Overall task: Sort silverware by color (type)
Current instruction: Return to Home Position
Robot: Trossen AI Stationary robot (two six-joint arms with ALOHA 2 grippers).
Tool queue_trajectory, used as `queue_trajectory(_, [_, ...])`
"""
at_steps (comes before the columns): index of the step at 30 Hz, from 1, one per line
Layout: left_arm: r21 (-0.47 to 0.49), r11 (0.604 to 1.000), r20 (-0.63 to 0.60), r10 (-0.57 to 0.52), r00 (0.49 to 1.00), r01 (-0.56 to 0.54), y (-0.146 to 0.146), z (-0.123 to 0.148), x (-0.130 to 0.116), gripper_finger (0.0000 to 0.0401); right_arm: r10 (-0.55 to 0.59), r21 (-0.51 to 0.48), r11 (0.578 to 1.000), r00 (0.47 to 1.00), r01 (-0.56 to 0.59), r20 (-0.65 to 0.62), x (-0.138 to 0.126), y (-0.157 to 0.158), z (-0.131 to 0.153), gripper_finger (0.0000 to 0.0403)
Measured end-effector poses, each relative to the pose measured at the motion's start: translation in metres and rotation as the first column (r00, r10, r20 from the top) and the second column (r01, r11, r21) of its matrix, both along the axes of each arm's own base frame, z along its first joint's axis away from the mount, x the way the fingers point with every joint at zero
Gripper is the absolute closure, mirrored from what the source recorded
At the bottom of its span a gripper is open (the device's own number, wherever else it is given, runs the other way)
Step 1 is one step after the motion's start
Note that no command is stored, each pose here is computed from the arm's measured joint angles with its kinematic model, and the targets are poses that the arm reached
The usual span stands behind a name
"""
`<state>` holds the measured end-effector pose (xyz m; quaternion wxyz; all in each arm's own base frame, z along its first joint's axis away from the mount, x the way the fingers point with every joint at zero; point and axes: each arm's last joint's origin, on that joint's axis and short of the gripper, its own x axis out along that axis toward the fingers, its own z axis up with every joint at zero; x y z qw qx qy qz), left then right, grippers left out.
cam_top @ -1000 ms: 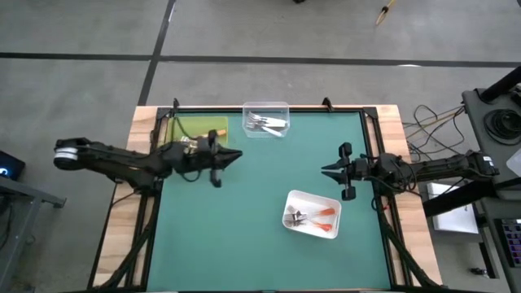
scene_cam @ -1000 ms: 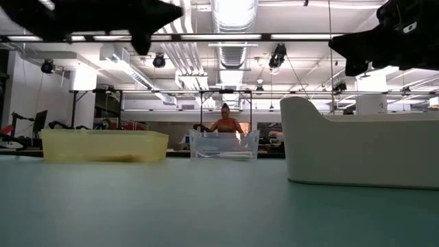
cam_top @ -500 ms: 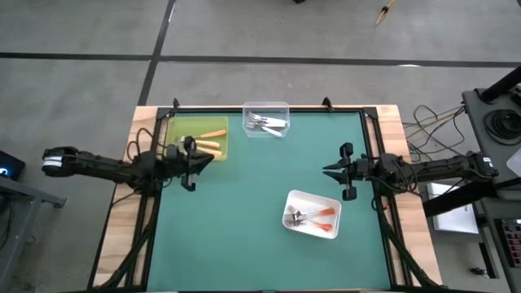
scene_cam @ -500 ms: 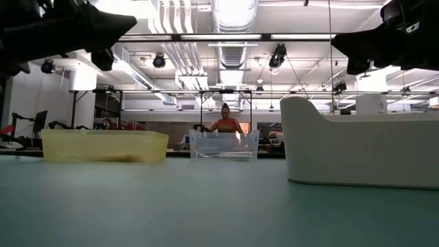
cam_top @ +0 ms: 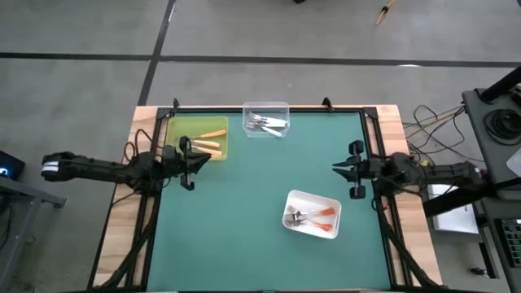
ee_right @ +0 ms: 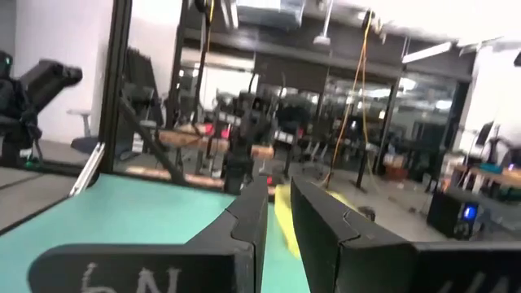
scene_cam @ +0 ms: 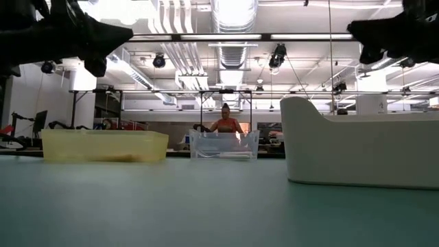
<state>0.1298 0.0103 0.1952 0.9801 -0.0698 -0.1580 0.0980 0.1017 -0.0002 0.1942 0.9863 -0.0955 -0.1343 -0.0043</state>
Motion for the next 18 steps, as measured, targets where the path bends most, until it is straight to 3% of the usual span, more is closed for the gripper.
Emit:
queue_trajectory(5, [-0.001,1.0,-0.01,0.005,1.0,-0.005,0.0001,-0.0008,-0.0003,0.0401,-0.001,-0.005,1.0,1.0,0.001,0.023,-0.0086,0.0001,0.0001,0.0355])
queue_trajectory(11, [-0.012,0.997,-0.054,0.071,0.996,-0.072,0.0021,-0.005,0.0012,0.0401,0.005,0.015,1.0,1.0,-0.005,-0.029,-0.0074,0.0001,-0.0048,0.0355])
queue_trajectory(18, [-0.031,0.997,-0.074,0.071,0.995,-0.074,0.0024,-0.0079,0.0032,0.0401,0.011,0.014,1.0,0.997,-0.01,-0.071,-0.0056,0.0003,-0.0085,0.0355])
